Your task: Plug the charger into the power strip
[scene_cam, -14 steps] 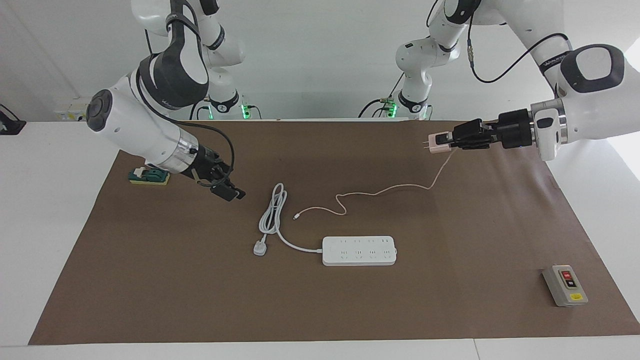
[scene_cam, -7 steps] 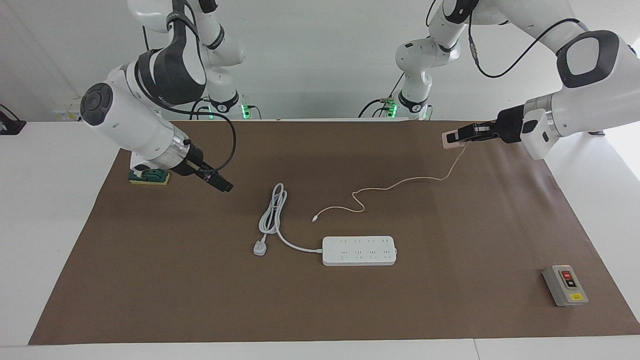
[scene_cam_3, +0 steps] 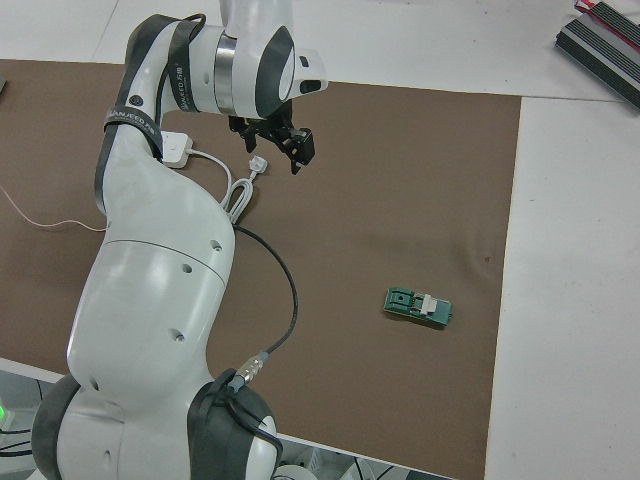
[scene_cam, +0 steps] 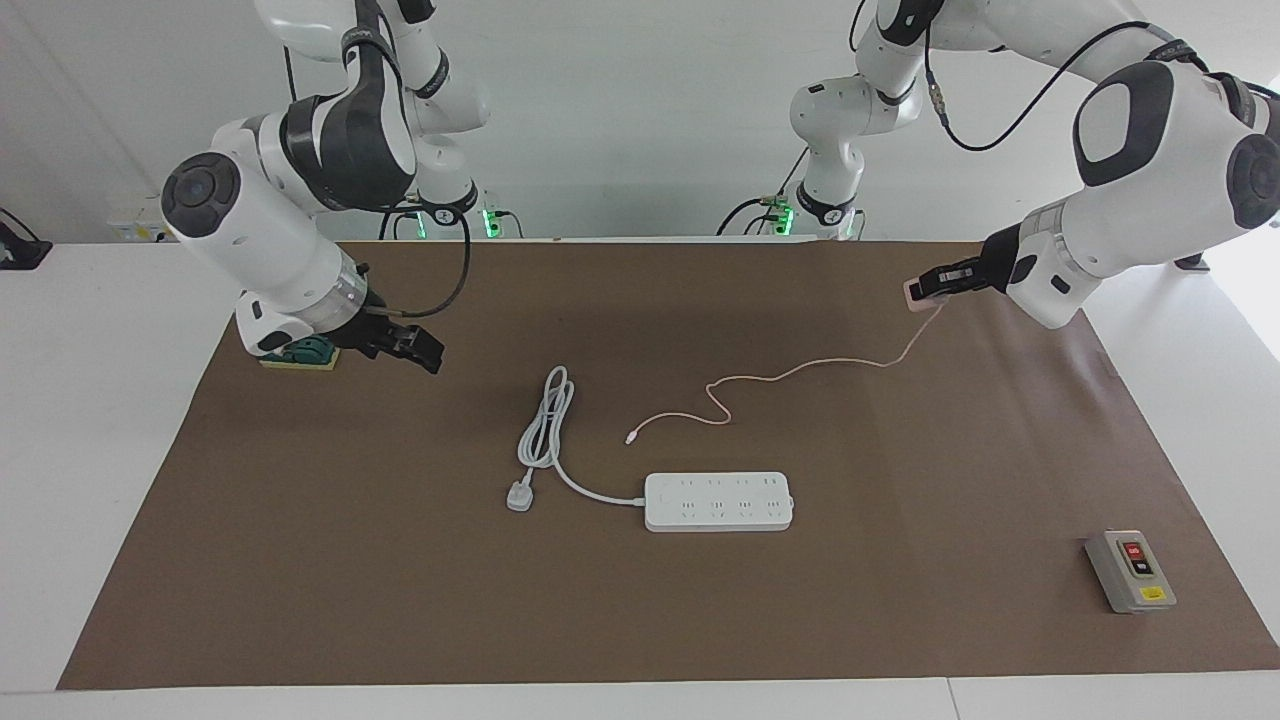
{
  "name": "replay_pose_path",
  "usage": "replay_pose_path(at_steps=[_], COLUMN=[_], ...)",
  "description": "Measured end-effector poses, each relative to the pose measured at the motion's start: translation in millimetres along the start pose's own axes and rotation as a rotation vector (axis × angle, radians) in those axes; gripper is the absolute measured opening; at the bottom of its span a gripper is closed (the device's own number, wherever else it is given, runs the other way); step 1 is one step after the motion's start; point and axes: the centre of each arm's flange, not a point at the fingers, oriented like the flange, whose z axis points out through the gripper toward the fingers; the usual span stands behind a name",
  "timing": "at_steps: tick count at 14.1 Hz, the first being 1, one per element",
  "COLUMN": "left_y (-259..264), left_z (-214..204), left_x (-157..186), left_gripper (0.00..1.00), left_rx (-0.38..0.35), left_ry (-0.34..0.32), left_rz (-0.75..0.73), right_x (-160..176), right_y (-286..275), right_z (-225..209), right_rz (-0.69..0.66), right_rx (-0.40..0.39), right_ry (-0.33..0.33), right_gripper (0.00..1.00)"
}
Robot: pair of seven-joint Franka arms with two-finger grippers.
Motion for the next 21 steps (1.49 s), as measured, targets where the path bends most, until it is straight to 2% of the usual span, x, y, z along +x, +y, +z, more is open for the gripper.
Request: replay_pose_path(at_steps=[5, 7, 11, 13, 16, 21], left_y=[0, 4, 24, 30, 41, 78], left_z=[-3, 4, 21, 17, 5, 12], left_x=[10, 19, 32, 36, 46, 45], left_gripper=[0.31, 0.31, 0.31, 0.31, 0.31, 0.31], left_rx=[-0.003, -0.011, -0.008, -0.029, -0.097, -0.11], left_ry=[0.06, 0.067, 0.064, 0.113, 0.229, 0.299], left_rz=[-0.04, -0.11, -0.137, -0.161, -0.34, -0.628], right_x=[-13, -27, -64, -77, -80, -80], right_y=[38, 47, 58, 62, 65, 64], right_z=[-43, -63, -89, -88, -82, -82], right_rz=[-0.239, -0.275, -0.286, -0.286, -0.289, -0.288], right_rx=[-0.044, -0.049, -0.053, -0.067, -0.122, -0.131], right_ry=[0.078, 0.108, 0.15, 0.145, 0.135, 0.139], right_gripper=[1.0, 1.0, 1.0, 1.0, 1.0, 1.0])
